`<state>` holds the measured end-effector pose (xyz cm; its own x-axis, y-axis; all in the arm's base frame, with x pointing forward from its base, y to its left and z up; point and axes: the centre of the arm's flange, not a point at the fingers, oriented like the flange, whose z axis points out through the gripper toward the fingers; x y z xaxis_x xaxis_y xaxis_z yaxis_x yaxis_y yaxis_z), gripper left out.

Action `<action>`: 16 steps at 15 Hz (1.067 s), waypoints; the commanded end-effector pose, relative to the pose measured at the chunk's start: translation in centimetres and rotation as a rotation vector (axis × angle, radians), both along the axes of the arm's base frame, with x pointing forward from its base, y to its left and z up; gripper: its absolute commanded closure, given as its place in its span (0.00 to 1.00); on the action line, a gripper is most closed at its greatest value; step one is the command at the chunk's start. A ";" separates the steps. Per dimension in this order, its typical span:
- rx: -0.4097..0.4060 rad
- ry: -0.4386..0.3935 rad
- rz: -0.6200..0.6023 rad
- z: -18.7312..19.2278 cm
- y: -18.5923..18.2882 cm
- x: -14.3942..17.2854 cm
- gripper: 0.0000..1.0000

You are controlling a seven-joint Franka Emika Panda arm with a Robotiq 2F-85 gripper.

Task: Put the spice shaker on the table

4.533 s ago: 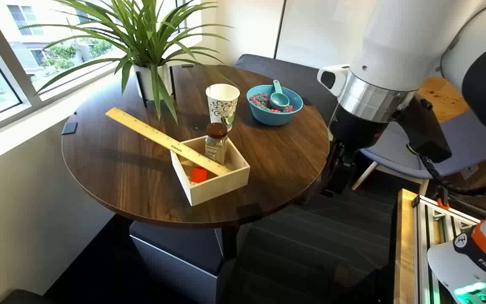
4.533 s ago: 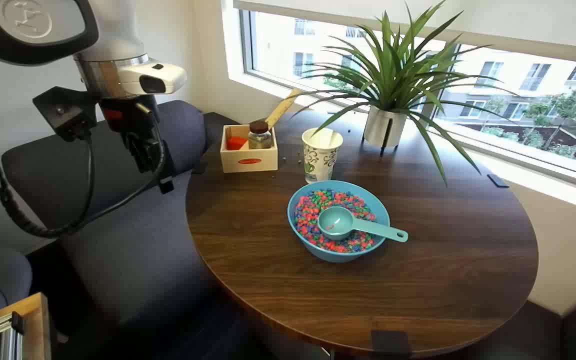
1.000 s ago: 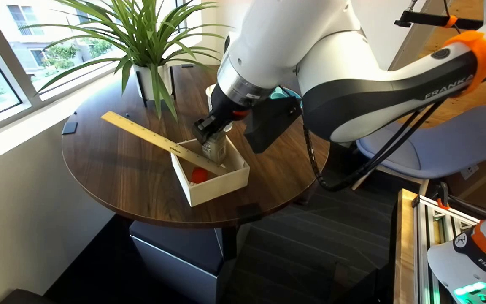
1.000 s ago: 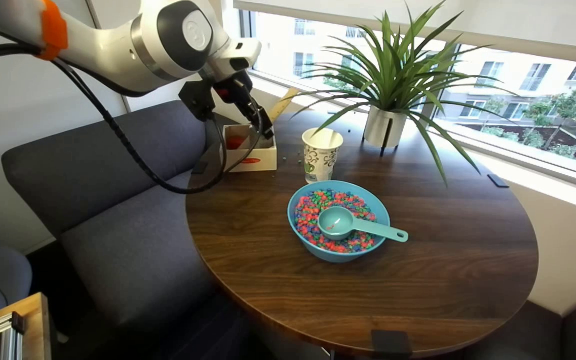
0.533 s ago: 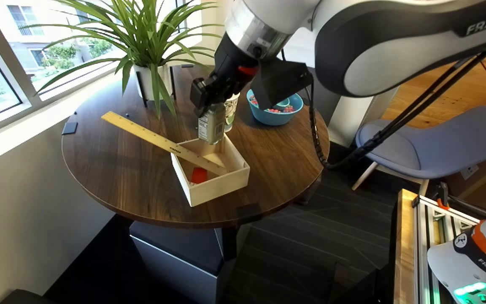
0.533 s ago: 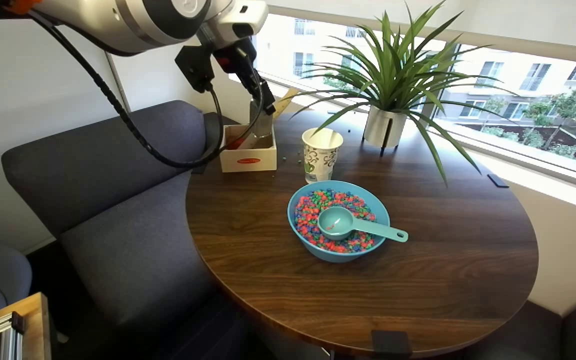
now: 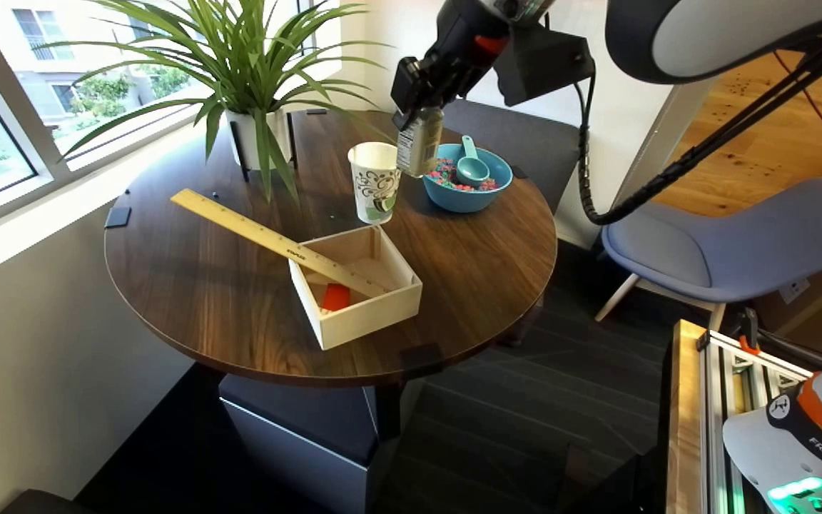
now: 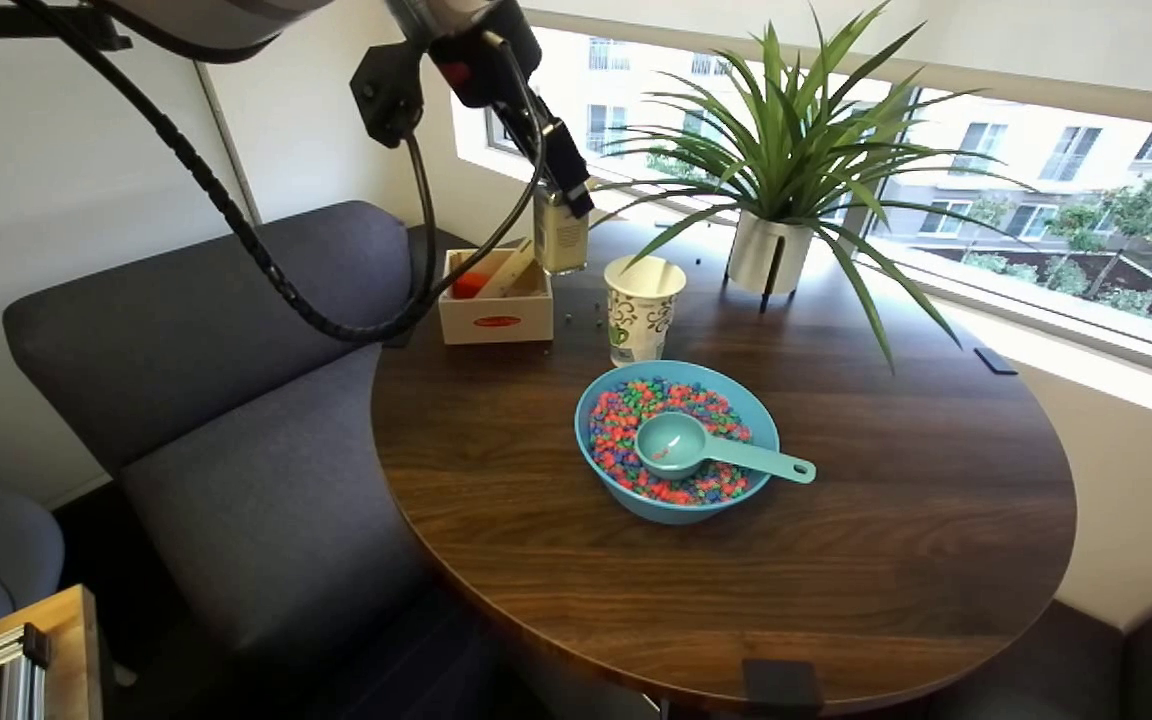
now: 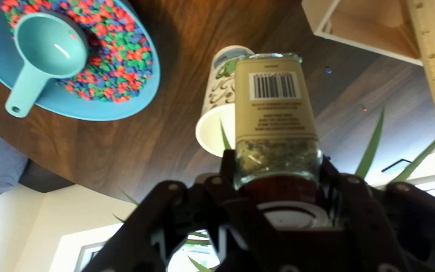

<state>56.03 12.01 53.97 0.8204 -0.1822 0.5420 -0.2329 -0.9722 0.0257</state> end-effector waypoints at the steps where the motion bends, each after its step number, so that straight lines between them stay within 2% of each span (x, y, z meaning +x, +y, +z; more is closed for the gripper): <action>1: 0.001 0.036 -0.045 -2.3 -0.7 -3.7 0.76; 6: -0.001 0.084 -0.097 -5.1 -1.1 -5.8 0.76; 11: 0.038 0.099 -0.138 -7.3 -0.9 -6.4 0.76; 14: 0.055 0.039 -0.170 -8.5 -0.2 -6.0 0.76; 16: 0.015 -0.028 -0.173 -8.8 -0.2 -5.6 0.76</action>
